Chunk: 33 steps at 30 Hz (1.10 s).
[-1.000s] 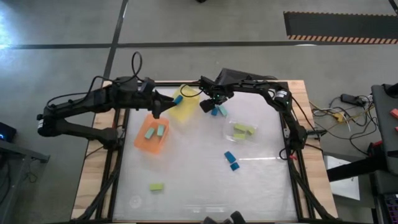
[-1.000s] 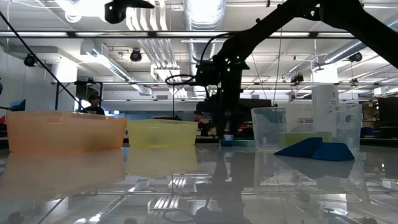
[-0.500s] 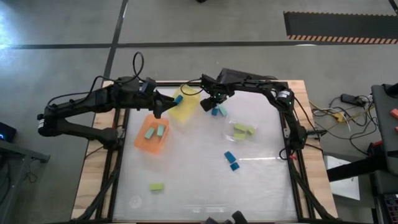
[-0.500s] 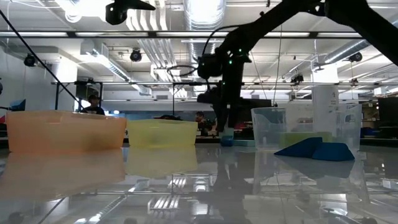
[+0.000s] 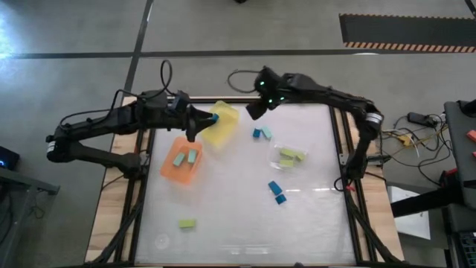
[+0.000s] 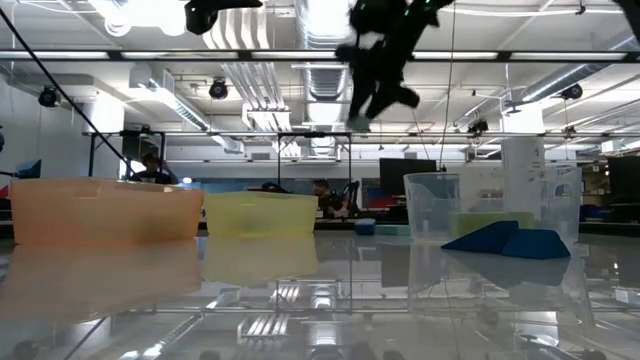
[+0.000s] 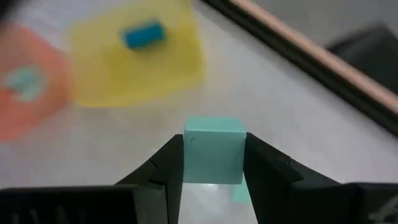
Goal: Sort & place blocks by color
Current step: Put the light blue block into the orange bin
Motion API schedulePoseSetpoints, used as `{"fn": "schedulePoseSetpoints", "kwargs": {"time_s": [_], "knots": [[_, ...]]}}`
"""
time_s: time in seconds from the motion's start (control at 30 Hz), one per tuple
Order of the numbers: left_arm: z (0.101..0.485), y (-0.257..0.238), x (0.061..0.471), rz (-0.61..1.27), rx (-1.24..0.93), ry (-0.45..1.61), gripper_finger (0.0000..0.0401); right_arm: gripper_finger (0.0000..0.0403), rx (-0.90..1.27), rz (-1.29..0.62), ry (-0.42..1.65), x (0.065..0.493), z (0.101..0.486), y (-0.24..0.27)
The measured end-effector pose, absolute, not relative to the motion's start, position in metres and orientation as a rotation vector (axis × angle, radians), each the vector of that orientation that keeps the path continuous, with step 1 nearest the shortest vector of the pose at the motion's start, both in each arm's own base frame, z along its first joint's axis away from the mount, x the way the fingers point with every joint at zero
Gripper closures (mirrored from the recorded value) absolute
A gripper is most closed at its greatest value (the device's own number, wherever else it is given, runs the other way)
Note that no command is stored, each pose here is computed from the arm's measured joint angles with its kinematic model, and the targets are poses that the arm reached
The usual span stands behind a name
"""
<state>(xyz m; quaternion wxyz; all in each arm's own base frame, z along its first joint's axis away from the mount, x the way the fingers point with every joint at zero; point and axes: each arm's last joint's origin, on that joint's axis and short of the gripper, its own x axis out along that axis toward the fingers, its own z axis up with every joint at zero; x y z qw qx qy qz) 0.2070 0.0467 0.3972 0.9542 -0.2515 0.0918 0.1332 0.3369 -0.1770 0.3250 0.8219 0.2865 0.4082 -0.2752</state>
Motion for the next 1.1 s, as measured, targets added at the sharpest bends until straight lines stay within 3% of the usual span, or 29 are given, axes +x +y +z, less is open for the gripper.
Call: {"fn": "schedulePoseSetpoints", "kwargs": {"time_s": [0.2,0.4,0.7,1.1], "knots": [[0.402,0.048,0.213,0.248,-0.403,0.136,0.0228,0.0279,0.506,-0.382,0.606,0.317,0.384,-0.147],[0.404,0.05,0.223,0.229,-0.276,0.096,0.0228,0.0278,0.388,-0.182,0.369,0.304,0.412,-0.111],[0.398,0.056,0.254,0.194,-0.273,0.024,0.0228,0.0278,0.334,0.02,0.051,0.306,0.412,-0.075],[0.398,0.055,0.268,0.039,-0.384,-0.026,0.0228,0.0277,0.351,0.082,-0.041,0.309,0.404,-0.07]]}}
